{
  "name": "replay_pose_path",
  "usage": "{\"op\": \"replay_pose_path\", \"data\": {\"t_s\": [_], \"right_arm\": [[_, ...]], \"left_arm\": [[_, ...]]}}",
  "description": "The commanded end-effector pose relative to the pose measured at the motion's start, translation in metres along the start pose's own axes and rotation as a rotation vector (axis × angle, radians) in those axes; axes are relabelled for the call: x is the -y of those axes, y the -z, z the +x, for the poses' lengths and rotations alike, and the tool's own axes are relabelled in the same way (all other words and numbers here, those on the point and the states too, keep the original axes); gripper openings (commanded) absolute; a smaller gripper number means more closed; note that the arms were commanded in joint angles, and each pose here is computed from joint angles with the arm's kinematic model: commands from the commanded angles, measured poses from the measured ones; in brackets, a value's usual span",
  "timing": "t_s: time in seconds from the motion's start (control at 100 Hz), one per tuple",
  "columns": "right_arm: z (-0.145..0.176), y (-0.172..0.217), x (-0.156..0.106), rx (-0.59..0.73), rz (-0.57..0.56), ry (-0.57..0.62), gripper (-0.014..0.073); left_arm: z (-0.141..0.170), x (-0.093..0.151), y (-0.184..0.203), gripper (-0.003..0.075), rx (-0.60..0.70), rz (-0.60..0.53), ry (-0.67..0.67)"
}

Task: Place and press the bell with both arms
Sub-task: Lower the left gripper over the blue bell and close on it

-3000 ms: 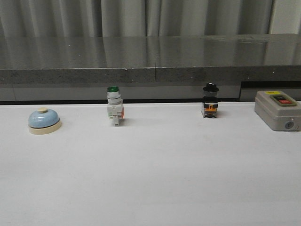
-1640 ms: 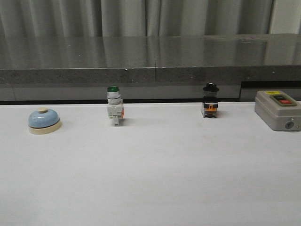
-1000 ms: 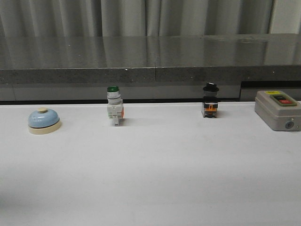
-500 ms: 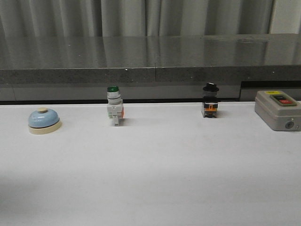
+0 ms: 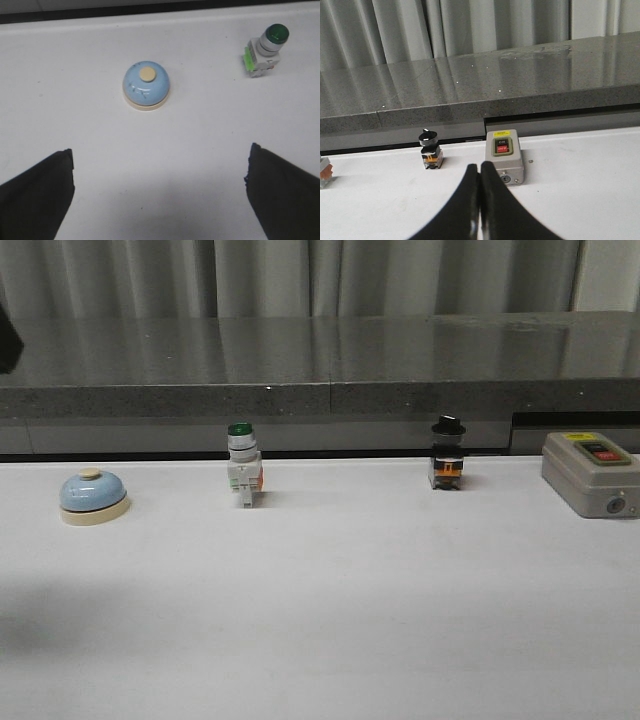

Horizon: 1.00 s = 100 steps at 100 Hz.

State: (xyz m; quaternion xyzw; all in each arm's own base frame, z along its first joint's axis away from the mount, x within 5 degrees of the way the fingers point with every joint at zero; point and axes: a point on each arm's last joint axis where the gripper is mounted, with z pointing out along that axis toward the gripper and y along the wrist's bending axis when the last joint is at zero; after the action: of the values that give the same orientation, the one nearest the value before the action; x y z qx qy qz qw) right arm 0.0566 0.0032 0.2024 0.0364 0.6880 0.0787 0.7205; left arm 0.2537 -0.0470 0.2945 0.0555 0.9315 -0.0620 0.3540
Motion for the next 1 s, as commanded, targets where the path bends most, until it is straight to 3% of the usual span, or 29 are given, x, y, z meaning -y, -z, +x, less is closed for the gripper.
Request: {"op": "replay_pose_path", "data": {"t_s": [0.0,0.45,0.7,0.99], "right_arm": [[-0.015,0.003,-0.002,0.119,-0.012,0.008,-0.0064],[-0.015,0.003,-0.002,0.119,-0.012,0.008,-0.0064],[-0.015,0.003,-0.002,0.119,-0.012,0.008,-0.0064],[-0.015,0.003,-0.002,0.119,-0.012,0.008,-0.0064]], "left_arm": [[-0.024,0.007,-0.004,0.0659,0.083,0.018,-0.017],[-0.069,0.006,-0.103,0.0659,-0.026,-0.011,-0.048],[-0.068,-0.002,-0.148,0.0659,-0.091,-0.026,-0.033],[-0.058,-0.013,-0.174,0.0659,-0.136,-0.042,-0.015]]}}
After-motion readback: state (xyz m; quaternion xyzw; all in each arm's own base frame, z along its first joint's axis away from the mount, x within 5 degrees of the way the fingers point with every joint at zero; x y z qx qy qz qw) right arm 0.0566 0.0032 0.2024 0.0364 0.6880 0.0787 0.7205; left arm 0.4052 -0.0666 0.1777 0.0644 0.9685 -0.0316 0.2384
